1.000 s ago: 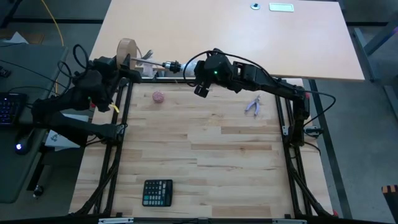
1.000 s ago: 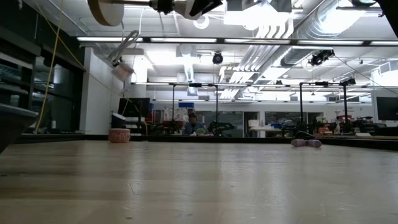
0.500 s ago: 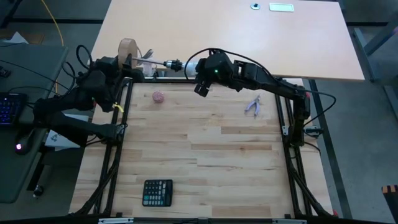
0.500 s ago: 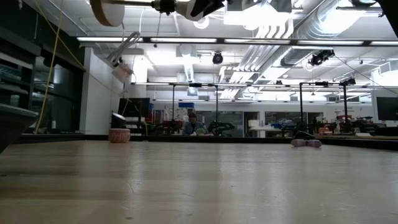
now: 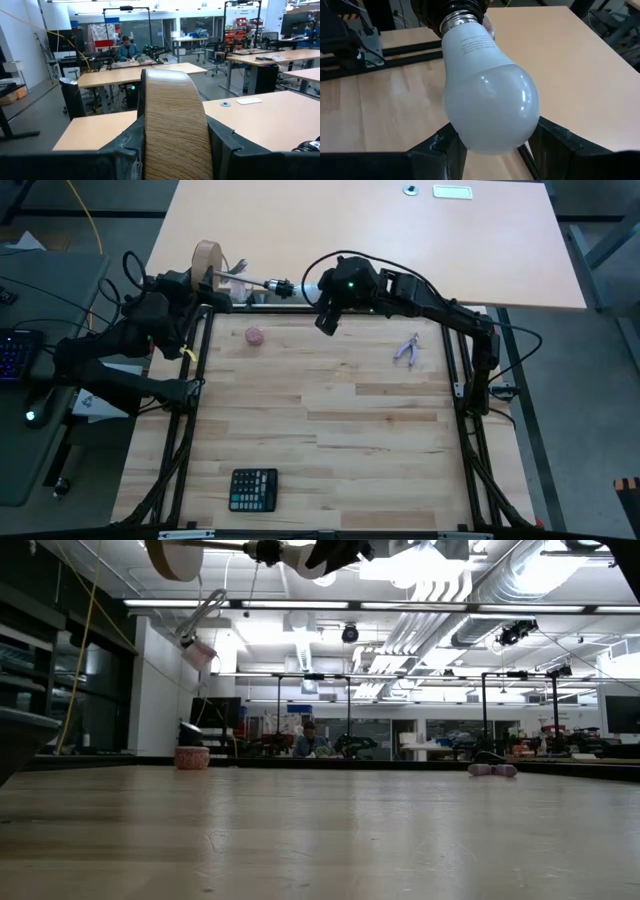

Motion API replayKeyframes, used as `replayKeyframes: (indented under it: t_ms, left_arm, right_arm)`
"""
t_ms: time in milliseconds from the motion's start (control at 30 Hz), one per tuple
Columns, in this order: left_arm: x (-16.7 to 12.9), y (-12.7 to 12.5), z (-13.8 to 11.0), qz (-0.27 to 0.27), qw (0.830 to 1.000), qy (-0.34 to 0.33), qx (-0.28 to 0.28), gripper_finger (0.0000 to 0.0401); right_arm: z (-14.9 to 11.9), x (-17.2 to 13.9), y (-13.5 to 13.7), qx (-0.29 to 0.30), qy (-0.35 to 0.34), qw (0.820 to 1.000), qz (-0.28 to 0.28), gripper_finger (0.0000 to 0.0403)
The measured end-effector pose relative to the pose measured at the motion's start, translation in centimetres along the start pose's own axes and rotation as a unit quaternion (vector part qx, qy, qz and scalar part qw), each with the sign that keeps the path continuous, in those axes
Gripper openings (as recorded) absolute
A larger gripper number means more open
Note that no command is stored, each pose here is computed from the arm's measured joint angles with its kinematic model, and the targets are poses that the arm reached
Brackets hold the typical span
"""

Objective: Screw lightbulb
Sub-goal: Insert the white lightbulb into the brown lamp

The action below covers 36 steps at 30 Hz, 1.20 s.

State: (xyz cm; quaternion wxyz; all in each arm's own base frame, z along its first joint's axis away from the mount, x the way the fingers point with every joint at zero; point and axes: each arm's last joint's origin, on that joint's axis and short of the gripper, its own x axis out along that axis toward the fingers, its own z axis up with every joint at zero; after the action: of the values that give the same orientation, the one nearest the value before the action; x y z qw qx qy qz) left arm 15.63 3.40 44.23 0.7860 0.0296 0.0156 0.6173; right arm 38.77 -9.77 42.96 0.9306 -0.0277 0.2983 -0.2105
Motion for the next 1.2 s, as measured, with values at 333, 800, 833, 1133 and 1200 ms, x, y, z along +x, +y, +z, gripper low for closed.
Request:
replayKeyframes:
  t_ms: [333,800,833,1133,1200]
  left_arm:
    - [0.1,-0.5,-0.1,-0.028,0.999,-0.002,0.047,0.0115]
    - [0.2,-0.9,-0.1,-0.034,0.997,-0.005,0.068,0.0115]
    - [0.2,-1.0,-0.2,-0.031,0.997,-0.004,0.066,0.0115]
    - [0.3,-1.2,-0.3,-0.014,0.999,0.000,0.039,0.0115]
    - [0.3,-1.2,-0.3,-0.015,0.999,0.000,0.038,0.0115]
  right_arm:
    - [-0.5,-0.1,-0.1,-0.003,0.025,0.999,0.030,0.0176]
    - [-1.1,-0.1,-0.1,0.065,0.056,0.992,0.093,0.0176]
    - [-1.1,0.0,-0.3,0.076,0.059,0.991,0.097,0.0176]
    - [-1.1,0.0,-0.6,0.112,0.061,0.986,0.109,0.0176]
    - [-1.1,0.0,-0.9,0.128,0.064,0.982,0.126,0.0176]
